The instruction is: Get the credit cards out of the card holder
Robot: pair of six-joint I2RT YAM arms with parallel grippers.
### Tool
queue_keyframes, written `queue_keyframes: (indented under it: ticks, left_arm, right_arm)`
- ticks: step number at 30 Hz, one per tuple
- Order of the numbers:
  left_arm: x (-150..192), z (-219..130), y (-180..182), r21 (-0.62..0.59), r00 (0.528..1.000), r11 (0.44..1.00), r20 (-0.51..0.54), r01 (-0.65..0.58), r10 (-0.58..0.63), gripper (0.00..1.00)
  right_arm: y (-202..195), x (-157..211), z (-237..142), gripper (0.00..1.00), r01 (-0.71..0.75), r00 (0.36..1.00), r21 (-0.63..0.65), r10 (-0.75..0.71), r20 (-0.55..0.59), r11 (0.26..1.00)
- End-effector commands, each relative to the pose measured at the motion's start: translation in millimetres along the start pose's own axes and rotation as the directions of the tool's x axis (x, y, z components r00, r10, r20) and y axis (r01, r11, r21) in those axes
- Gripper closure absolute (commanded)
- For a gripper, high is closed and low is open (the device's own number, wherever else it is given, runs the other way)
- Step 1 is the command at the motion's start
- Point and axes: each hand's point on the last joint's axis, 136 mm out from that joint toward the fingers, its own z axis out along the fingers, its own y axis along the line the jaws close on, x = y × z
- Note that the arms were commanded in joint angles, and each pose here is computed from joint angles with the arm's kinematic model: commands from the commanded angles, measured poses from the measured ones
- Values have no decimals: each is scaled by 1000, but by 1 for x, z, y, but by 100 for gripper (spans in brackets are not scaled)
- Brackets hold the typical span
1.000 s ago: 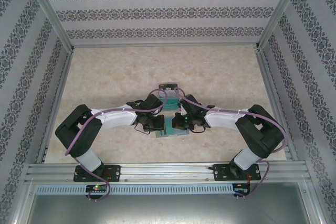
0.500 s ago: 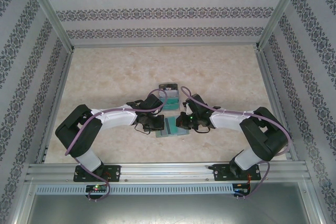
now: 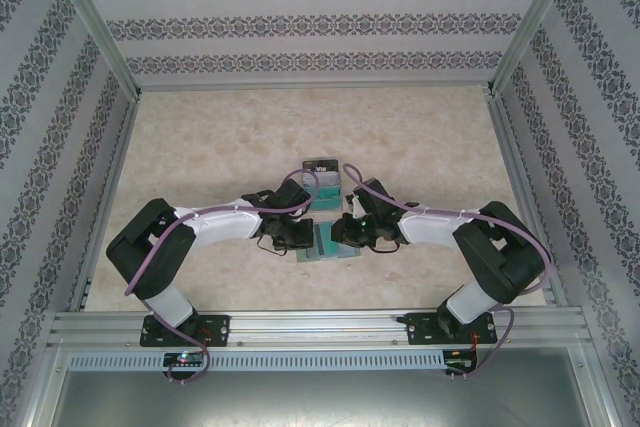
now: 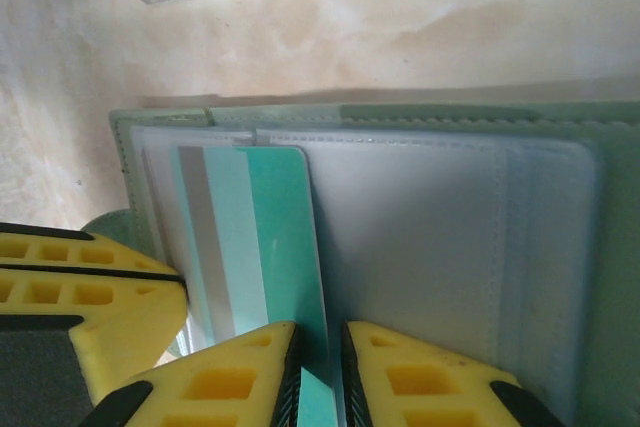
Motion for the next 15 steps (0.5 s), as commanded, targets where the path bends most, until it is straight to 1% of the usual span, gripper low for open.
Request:
queue_keyframes:
  ticks: [1,6,15]
  left_arm:
    - [9,9,11,-55,999,998,-35,-7,5,100]
    - [9,8,12,-60,999,998,-34,-8,6,100]
    - [10,10,16,-75,999,997,-41,-11,8,100]
  right_arm:
    - [-1,-2,6,84,3,1000,-14,-4,-12,1000]
    - [-4,-2,5,99,0,1000,-5,0,-8,1000]
    - [-18,-3,-11,100,-10,1000,13,10,15,1000]
